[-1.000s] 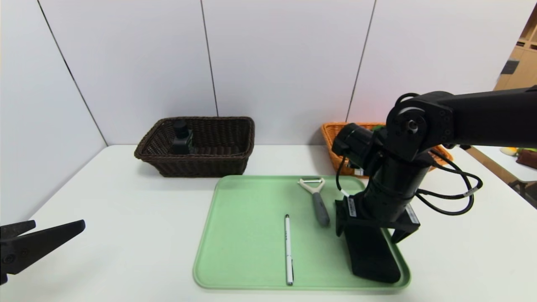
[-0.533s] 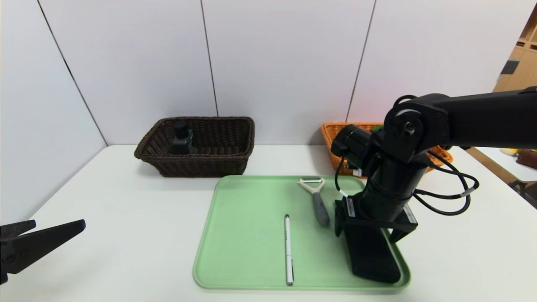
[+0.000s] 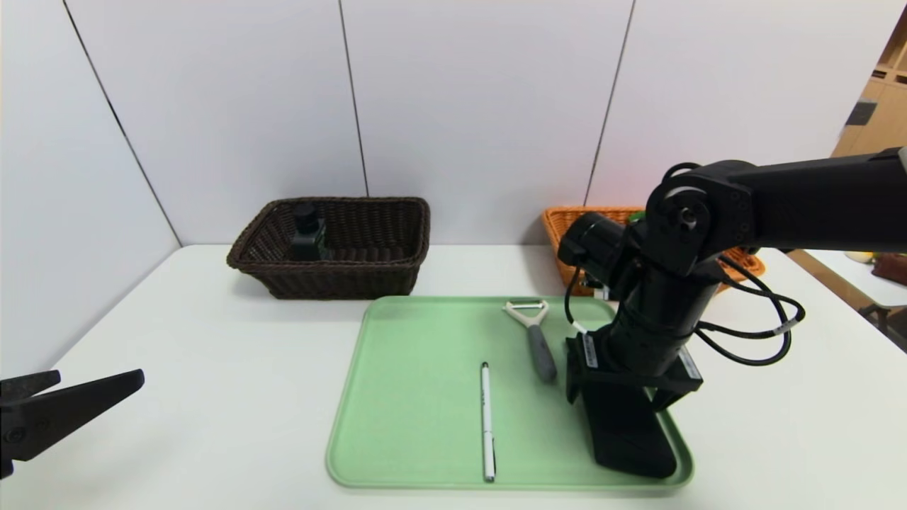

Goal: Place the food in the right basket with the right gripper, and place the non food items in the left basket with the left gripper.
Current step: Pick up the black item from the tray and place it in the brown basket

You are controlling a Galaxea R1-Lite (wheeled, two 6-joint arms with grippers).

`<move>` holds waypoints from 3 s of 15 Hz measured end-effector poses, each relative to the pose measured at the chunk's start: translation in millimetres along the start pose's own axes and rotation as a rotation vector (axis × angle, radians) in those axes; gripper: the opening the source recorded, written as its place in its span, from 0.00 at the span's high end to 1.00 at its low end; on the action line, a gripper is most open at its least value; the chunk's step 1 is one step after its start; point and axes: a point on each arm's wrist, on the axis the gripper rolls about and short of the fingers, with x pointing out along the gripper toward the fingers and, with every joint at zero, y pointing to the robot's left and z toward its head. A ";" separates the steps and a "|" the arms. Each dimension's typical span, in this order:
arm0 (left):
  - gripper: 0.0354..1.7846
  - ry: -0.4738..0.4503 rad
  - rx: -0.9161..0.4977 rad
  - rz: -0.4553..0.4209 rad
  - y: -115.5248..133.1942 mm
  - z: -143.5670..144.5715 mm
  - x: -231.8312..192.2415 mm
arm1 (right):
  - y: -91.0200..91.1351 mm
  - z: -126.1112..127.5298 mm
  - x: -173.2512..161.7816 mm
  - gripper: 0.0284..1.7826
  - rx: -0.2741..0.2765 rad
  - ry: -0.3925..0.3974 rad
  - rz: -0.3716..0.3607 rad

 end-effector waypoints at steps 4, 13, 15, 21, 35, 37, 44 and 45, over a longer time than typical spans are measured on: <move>0.06 -0.002 0.000 0.000 -0.1 0.3 -0.3 | -0.2 1.0 1.1 0.49 0.003 0.002 0.000; 0.06 -0.007 0.000 0.000 0.0 -1.4 -2.7 | -3.7 -3.5 -12.1 0.68 0.003 -0.025 0.018; 0.06 -0.009 0.001 0.000 0.0 -1.6 -3.4 | -6.6 -8.0 -23.9 0.79 0.000 -0.052 0.037; 0.06 0.005 -0.002 0.002 0.3 -3.8 -4.6 | -13.2 -36.2 -99.1 0.83 -0.083 -0.226 0.243; 0.06 -0.009 0.016 0.018 -0.6 -2.9 -12.4 | 86.2 26.1 -172.2 0.85 -0.295 -1.159 0.846; 0.06 0.003 0.013 0.024 0.5 -6.9 -11.5 | 110.1 45.8 -145.5 0.85 -0.314 -1.220 0.848; 0.06 0.047 0.010 0.053 5.7 -26.1 -9.1 | 162.4 92.1 -41.5 0.85 -0.347 -1.391 0.835; 0.06 0.052 0.010 0.055 6.1 -27.4 -8.7 | 167.6 95.8 -25.6 0.85 -0.353 -1.413 0.822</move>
